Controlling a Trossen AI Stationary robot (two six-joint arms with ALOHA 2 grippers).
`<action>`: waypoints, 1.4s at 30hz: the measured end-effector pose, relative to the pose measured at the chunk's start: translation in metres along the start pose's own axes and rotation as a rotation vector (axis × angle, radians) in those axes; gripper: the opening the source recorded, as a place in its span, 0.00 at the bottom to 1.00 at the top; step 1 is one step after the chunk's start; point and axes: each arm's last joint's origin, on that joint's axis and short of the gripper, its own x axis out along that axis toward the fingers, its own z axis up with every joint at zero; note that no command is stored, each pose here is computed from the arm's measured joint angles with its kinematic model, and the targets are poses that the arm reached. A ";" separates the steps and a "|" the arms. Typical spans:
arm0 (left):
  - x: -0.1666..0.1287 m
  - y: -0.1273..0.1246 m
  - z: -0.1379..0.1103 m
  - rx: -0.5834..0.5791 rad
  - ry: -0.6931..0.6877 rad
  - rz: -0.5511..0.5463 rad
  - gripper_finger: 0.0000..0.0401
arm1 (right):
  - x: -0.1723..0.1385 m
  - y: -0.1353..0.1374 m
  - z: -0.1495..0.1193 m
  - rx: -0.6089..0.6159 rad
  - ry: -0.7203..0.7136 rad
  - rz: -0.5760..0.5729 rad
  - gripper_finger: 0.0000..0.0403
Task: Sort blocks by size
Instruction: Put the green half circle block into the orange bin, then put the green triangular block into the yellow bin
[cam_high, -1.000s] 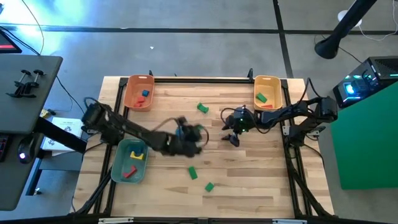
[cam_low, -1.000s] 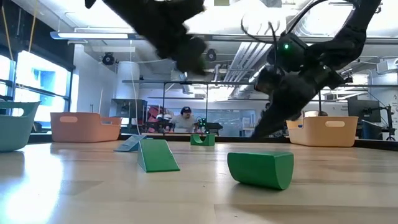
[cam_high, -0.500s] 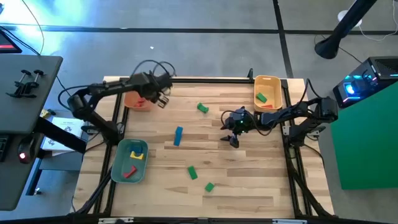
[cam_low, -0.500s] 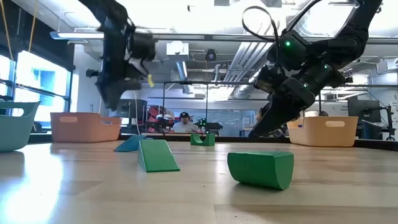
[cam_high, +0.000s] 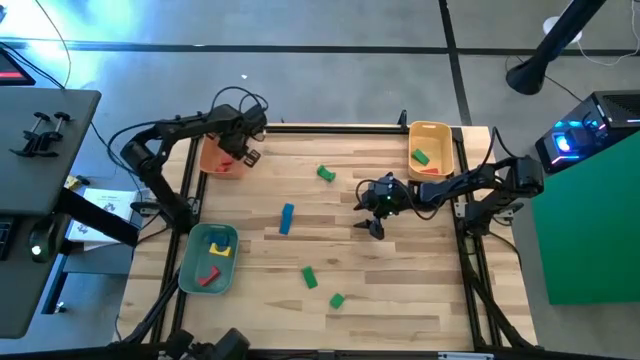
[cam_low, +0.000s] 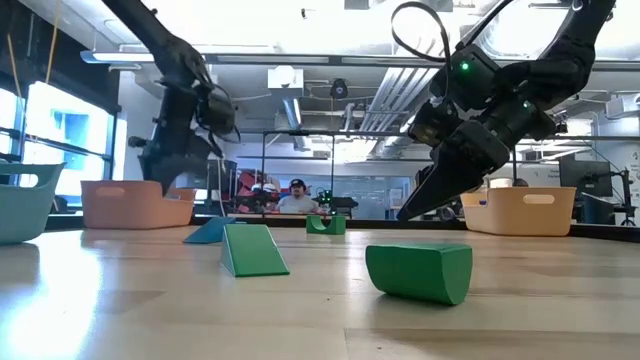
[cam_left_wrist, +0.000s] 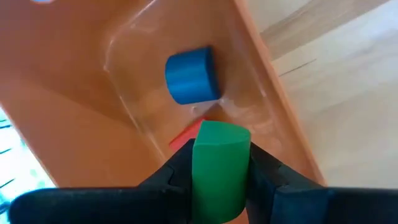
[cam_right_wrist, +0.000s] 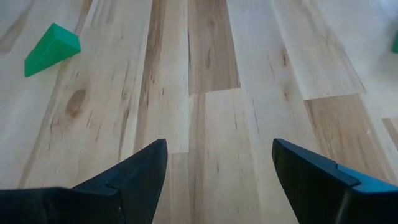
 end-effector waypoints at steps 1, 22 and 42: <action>0.004 -0.001 0.001 -0.003 0.012 0.022 0.19 | 0.000 0.000 0.000 0.000 0.000 0.000 0.71; -0.038 0.024 -0.024 -0.185 -0.095 0.055 0.49 | 0.000 0.000 0.002 -0.045 -0.021 -0.001 0.71; -0.132 -0.142 -0.128 0.022 -1.050 -0.416 0.49 | -0.017 0.013 0.019 -0.099 -0.137 -0.260 0.71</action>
